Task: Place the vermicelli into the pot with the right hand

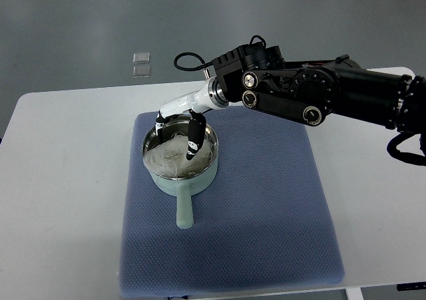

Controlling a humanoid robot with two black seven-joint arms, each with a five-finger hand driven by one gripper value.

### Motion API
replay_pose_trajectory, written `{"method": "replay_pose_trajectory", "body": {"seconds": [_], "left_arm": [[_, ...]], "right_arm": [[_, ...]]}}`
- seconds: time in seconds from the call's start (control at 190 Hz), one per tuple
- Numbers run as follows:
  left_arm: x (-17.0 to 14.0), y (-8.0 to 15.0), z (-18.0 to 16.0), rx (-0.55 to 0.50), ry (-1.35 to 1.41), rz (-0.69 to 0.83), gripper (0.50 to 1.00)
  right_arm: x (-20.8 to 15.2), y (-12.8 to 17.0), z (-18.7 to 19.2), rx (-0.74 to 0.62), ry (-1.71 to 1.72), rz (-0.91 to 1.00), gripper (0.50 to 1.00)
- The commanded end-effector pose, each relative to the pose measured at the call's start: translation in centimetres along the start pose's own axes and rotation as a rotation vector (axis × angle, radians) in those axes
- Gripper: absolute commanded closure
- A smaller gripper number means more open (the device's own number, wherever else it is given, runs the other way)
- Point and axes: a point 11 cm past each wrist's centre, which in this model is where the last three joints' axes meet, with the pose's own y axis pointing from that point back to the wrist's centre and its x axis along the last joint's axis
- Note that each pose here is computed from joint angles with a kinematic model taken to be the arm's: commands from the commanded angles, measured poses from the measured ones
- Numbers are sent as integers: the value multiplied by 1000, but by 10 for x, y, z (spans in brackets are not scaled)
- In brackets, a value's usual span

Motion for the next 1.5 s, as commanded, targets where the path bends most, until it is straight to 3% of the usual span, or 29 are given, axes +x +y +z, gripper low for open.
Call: {"method": "replay_pose_trajectory", "body": {"seconds": [0.0,0.211,0.406,0.538,0.633,0.707,0.839,0.944,1.493], "left_arm": [[1,0,0,0,0,2,500],[1,0,0,0,2,2,500],[-1,0,0,0,0,-1,500],[-3,0,0,0,-1,-10,500],[-4,0,0,0,-3,-11,500],[-4,0,0,0,-3,-11,500],[-3,0,0,0,-3,-10,500],[-3,0,0,0,-1,-9,500],[-4,0,0,0,-2,-12,500]], "right_arm": [[9,8,2,0,-13,18,572],[61,55,12,79,-147,196,572],[73,101,61,362,-660,446,572],[54,113,107,603,-1131,663,572],[29,102,132,773,-1504,809,572],[6,92,148,832,-1693,894,572],[-29,87,175,827,-1809,984,572],[-40,77,171,841,-1842,986,572],[-51,84,197,832,-1913,1089,572]]}}
